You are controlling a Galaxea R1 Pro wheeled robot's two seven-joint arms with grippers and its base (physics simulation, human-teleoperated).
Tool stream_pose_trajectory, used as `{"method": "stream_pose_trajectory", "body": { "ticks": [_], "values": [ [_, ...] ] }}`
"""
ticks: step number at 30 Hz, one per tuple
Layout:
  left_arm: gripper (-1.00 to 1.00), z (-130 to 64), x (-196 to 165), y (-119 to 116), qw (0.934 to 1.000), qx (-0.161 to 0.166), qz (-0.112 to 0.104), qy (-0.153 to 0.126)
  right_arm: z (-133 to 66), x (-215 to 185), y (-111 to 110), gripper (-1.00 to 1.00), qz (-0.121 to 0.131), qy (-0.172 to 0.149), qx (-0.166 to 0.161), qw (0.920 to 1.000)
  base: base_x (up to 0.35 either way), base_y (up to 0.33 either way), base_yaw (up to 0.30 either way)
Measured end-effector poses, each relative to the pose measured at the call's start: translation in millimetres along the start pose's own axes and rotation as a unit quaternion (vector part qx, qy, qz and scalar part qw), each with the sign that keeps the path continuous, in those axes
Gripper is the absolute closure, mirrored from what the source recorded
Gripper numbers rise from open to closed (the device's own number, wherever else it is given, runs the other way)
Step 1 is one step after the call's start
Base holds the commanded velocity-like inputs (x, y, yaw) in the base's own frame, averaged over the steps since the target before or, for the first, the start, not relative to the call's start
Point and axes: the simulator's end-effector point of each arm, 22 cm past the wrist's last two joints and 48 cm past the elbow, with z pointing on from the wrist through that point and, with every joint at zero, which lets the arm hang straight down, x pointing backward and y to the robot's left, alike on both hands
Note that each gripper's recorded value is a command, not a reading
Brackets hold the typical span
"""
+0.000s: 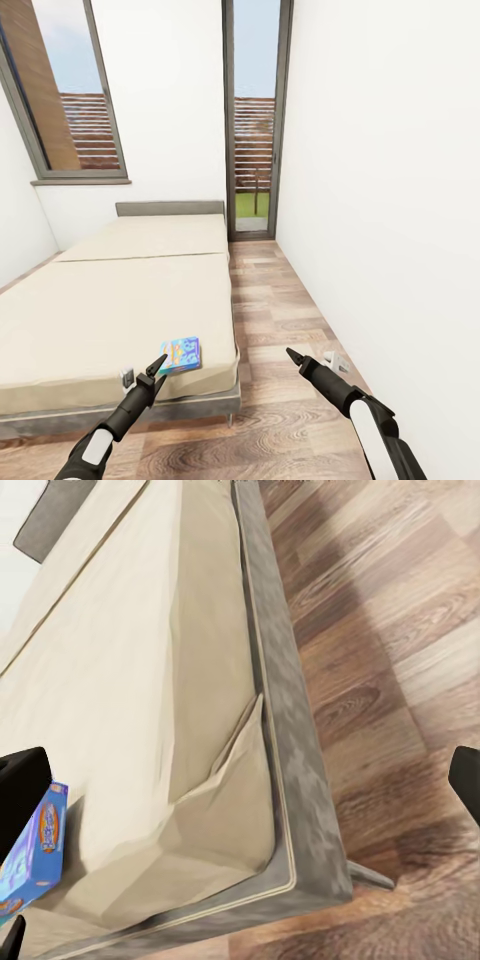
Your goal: Put all the toys in the child's room - the three board games (two on the bed and one on the table), the two jigsaw puzzles on the table, and the tennis ball on the table - inside the toy box on the table in the child's room.
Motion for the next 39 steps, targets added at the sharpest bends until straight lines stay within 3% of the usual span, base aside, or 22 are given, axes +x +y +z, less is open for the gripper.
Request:
{"method": "stream_pose_trajectory", "body": {
  "ticks": [38, 39],
  "values": [
    [-1.00, -0.8, 0.6, 1.1, 1.0000, -0.002, -0.001, 0.005, 0.2, 0.1, -0.1, -1.00, 0.000, 0.000, 0.000, 1.0000, 0.008, 0.000, 0.000],
    [1.00, -0.8, 0.7, 1.1, 1.0000, -0.001, 0.000, 0.004, 0.2, 0.1, -0.1, -1.00, 0.000, 0.000, 0.000, 1.0000, 0.000, 0.000, 0.000]
  ]
}}
